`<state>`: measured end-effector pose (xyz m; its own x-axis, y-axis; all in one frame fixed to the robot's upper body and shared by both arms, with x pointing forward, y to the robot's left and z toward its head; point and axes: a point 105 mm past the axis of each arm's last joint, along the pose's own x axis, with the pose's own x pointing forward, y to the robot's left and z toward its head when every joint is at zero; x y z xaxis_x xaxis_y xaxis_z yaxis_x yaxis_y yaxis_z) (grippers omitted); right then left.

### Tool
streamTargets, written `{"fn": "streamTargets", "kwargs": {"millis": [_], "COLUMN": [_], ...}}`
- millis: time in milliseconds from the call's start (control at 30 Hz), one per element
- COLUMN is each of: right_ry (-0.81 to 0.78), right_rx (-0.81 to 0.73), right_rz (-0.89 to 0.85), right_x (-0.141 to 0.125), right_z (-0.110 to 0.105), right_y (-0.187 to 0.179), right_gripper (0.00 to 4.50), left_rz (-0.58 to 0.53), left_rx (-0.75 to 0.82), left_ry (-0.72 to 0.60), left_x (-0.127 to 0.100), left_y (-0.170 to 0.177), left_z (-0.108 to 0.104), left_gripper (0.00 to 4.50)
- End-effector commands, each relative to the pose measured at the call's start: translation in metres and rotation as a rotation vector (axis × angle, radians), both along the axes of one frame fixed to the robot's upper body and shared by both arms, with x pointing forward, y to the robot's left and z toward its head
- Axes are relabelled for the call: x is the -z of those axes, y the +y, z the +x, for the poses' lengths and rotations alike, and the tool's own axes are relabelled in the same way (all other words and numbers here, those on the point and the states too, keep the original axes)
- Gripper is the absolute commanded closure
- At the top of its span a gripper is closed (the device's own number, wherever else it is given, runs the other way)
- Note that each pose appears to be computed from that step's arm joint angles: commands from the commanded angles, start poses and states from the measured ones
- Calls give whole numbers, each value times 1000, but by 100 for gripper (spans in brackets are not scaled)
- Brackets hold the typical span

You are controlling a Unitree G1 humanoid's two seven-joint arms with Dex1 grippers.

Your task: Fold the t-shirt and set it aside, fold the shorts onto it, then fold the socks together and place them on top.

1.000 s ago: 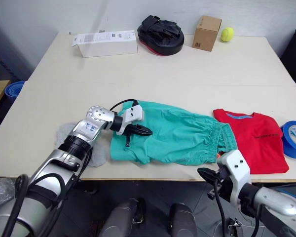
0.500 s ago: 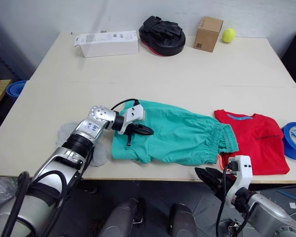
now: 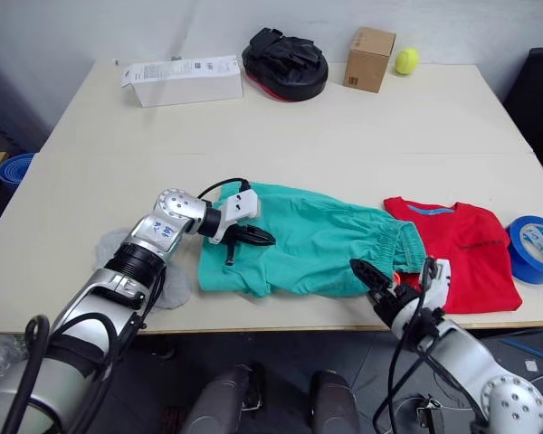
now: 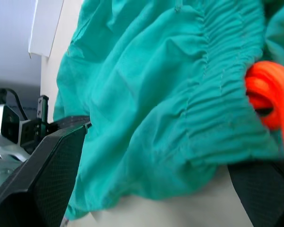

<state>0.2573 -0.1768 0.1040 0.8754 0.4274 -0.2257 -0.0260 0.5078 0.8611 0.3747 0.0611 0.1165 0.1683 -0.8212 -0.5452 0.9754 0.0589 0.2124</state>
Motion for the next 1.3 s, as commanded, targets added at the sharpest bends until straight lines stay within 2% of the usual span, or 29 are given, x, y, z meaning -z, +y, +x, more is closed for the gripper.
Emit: {"fn": "streamTargets", "kwargs": {"millis": [33, 100, 200, 433, 500, 567, 667, 767, 867, 967, 1133, 1300], "right_ry": [31, 8, -52, -275, -376, -455, -620, -743, -886, -974, -944, -938], "right_rx": [5, 1, 6, -13, -86, -151, -312, -453, -622, -739, -778, -847], "right_rz": [-51, -100, -208, -332, -440, -520, -641, -754, -894, -959, -1036, -1065], "right_x": [15, 14, 10, -33, -49, -58, -78, -85, -86, -82, -64, -50], "right_z": [12, 18, 27, 47, 49, 49, 46, 45, 44, 44, 62, 59], "right_y": [4, 6, 4, 10, 20, 29, 55, 77, 106, 129, 142, 142], "right_gripper": [1, 1, 64, 317, 393, 448, 448, 448, 448, 448, 448, 448], "left_rz": [25, 22, -7, -40, -41, -40, -44, -47, -48, -47, -51, -68], "left_rx": [-23, -30, -63, -113, -116, -119, -126, -129, -130, -136, -151, -181], "left_ry": [-10, -8, 3, 13, 12, 10, 6, 3, 0, -2, -9, -18], "left_x": [4, 5, 6, 7, 7, 7, 5, 4, 4, 4, 3, -3], "left_y": [4, 4, 4, 3, 3, 4, 5, 5, 5, 7, 10, 17], "left_z": [1, 0, 2, 4, 4, 3, 3, 3, 2, 2, 2, 2], "left_gripper": [450, 450, 450, 450, 450, 450, 450, 450, 450, 450, 450, 450]}}
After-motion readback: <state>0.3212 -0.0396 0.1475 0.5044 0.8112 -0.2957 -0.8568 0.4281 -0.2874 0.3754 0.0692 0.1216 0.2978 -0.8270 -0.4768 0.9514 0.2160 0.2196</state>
